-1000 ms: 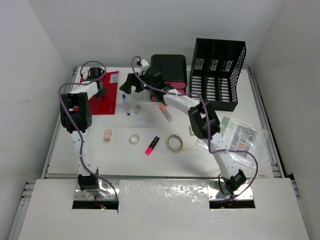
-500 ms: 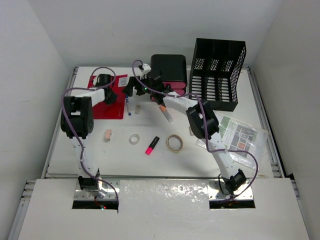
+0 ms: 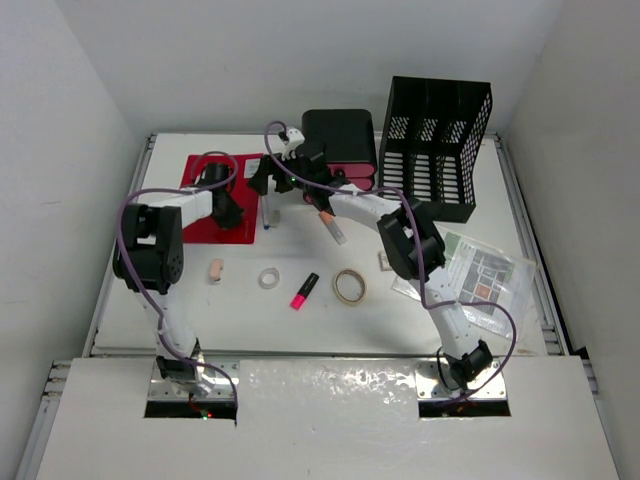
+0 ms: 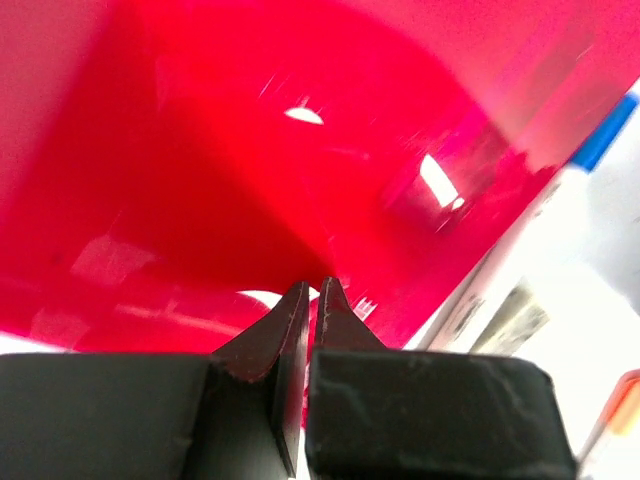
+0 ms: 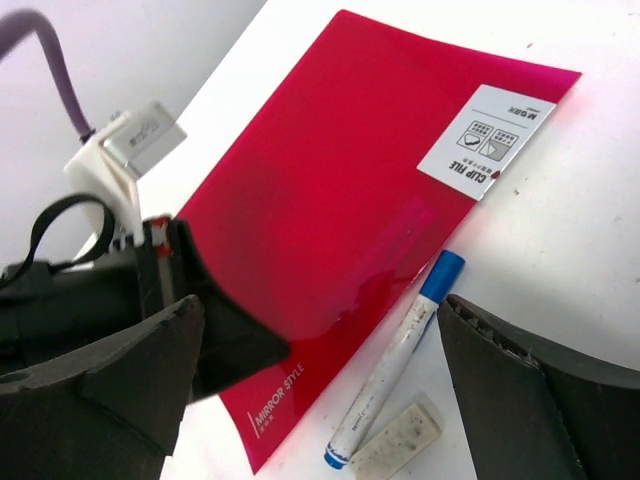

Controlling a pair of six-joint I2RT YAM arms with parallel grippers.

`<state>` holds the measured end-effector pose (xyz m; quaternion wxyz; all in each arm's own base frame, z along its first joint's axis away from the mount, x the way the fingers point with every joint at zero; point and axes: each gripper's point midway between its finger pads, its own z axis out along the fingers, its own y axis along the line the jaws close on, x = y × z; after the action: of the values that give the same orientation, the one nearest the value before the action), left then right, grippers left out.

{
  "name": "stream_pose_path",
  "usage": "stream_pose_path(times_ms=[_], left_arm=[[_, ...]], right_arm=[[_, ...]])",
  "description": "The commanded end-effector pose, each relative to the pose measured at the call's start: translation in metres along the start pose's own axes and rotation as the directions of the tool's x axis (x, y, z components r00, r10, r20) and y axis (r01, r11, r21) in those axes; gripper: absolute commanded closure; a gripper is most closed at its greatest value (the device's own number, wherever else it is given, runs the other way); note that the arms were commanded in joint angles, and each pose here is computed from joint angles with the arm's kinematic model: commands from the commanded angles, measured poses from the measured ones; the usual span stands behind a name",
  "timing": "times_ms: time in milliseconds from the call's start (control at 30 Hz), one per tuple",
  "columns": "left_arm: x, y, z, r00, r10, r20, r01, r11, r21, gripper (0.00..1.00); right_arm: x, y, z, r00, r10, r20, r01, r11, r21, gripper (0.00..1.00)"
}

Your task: Organize the desk

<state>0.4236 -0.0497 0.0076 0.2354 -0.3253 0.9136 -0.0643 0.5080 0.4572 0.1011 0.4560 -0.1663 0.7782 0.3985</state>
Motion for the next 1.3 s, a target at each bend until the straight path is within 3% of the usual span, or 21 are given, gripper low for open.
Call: stream_pose_path(times_ms=[0,100,133,267,400,567,833,1267], left_arm=[[0.046,0.035,-0.009,0.987,0.039,-0.155,-0.061,0.988,-0.141,1.0],[0.002,0.024,-0.023,0.996,0.08,-0.046,-0.087,0.98,-0.177,1.0],[-0.027,0.015,-0.031,0.995,0.088,0.04,-0.079,0.977,-0.198,1.0],[-0.096,0.013,-0.05,0.972,0.096,0.215,-0.036,0.962,-0.27,1.0],[-0.163,0.055,-0.053,0.95,-0.003,0.311,0.107,0.942,-0.317,1.0],[-0.211,0.091,-0.049,0.919,-0.021,0.394,0.186,0.904,-0.385,1.0],[-0.208,0.117,-0.018,0.935,-0.003,0.354,0.179,0.867,-0.466,1.0],[-0.184,0.119,0.016,0.96,-0.045,0.275,0.163,0.891,-0.424,1.0]], right_arm=[[-0.042,0.009,-0.008,0.997,-0.008,0.081,0.008,1.0,0.008,0.05],[-0.037,0.012,-0.003,0.998,0.026,0.061,-0.025,1.0,-0.003,0.09],[-0.037,0.012,-0.002,0.998,0.031,0.054,-0.031,1.0,0.001,0.1],[-0.027,0.012,0.004,1.0,0.022,0.02,-0.022,1.0,0.01,0.12],[-0.015,0.015,0.008,1.0,0.005,-0.026,-0.004,1.0,0.021,0.14],[0.01,0.023,0.01,0.995,-0.013,-0.095,0.02,0.997,0.072,0.17],[0.05,0.039,0.011,0.978,0.054,-0.201,-0.032,0.993,0.112,0.21],[0.102,0.023,0.018,0.945,0.199,-0.26,-0.15,0.969,0.198,0.27]])
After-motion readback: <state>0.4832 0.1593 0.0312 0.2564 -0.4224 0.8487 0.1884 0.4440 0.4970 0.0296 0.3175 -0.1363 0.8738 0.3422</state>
